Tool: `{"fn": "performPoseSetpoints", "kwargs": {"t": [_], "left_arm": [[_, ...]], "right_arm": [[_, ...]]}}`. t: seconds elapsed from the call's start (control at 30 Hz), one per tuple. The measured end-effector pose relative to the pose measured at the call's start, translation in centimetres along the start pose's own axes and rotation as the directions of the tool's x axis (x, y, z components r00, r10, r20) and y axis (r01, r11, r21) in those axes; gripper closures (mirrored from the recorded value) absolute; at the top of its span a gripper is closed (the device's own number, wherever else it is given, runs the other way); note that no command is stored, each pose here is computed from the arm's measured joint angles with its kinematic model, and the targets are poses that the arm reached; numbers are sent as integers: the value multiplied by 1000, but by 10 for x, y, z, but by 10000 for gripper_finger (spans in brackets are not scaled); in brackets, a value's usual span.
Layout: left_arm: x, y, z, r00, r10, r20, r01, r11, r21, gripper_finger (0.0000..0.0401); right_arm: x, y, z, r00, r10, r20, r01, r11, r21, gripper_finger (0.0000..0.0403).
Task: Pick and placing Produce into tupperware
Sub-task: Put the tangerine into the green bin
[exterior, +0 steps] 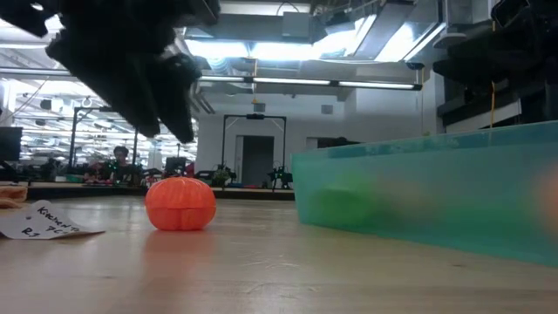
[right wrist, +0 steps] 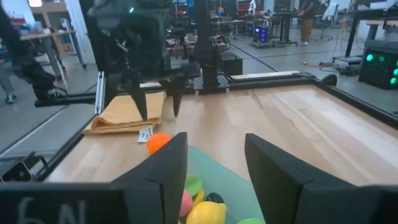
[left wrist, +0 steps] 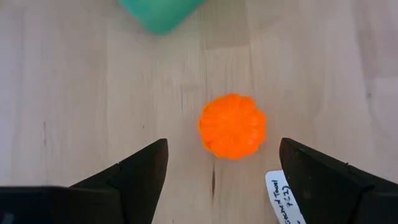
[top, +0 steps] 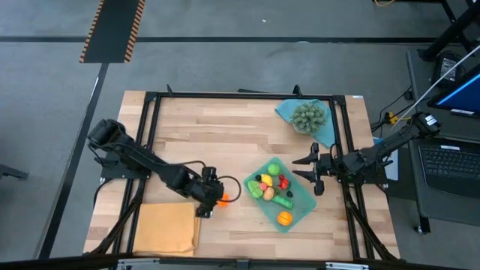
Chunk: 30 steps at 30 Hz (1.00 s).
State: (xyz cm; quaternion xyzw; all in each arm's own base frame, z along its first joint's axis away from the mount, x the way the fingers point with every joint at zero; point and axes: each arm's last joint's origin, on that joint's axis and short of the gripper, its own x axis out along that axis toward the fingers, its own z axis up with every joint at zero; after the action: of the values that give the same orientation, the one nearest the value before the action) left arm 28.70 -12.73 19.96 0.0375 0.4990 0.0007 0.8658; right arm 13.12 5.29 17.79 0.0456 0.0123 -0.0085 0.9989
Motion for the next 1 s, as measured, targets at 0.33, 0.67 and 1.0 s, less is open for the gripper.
{"fn": "performPoseSetpoints", "kwargs": {"t": [0.33, 0.67, 1.0], "left_arm": [[23, -7, 3, 996, 28, -79, -25, 999, 45, 103], [23, -10, 4, 998, 19, -64, -20, 1000, -8, 103], [22, -13, 5, 999, 7, -41, -8, 999, -39, 103]], "right_arm": [[2, 1, -4, 1000, -1, -29, 2, 999, 34, 240], [4, 1, -8, 998, -5, -58, 8, 999, 46, 240], [4, 2, -9, 998, -5, -60, 8, 999, 44, 240]]}}
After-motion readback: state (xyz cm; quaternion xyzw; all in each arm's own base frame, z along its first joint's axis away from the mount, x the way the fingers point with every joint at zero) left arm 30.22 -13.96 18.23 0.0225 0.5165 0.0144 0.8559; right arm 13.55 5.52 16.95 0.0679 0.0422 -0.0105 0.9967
